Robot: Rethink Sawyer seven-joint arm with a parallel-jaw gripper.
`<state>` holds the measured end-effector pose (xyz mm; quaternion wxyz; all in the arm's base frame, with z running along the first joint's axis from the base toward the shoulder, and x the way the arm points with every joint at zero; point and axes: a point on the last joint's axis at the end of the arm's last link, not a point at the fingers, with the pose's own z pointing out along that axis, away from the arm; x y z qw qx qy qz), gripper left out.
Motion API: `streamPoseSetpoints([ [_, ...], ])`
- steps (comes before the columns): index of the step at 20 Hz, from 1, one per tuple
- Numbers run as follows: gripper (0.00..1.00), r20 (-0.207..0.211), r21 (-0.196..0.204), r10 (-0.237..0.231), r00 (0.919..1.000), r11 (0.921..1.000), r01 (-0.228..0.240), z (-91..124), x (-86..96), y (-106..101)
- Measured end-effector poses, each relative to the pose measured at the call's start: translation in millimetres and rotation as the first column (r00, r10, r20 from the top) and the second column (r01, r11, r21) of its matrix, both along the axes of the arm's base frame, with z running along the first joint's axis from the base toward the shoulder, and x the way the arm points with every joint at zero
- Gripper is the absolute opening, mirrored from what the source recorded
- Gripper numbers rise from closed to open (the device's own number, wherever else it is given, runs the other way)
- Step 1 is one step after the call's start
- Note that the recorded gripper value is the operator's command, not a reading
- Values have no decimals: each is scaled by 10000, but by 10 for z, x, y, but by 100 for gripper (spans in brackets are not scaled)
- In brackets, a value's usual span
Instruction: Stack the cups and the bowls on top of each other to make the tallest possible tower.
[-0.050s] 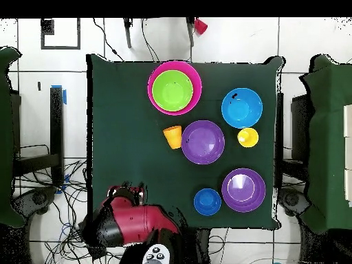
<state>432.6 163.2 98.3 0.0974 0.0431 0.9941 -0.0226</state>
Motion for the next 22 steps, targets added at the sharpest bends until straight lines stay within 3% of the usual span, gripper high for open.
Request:
streamPoseSetpoints([
  [11, 100, -263, -229, 99, 9996, 9997, -105, -138, -174, -68],
  [22, 100, -604, -524, 1120, 9919, 9920, -1152, -316, -670, 255],
])
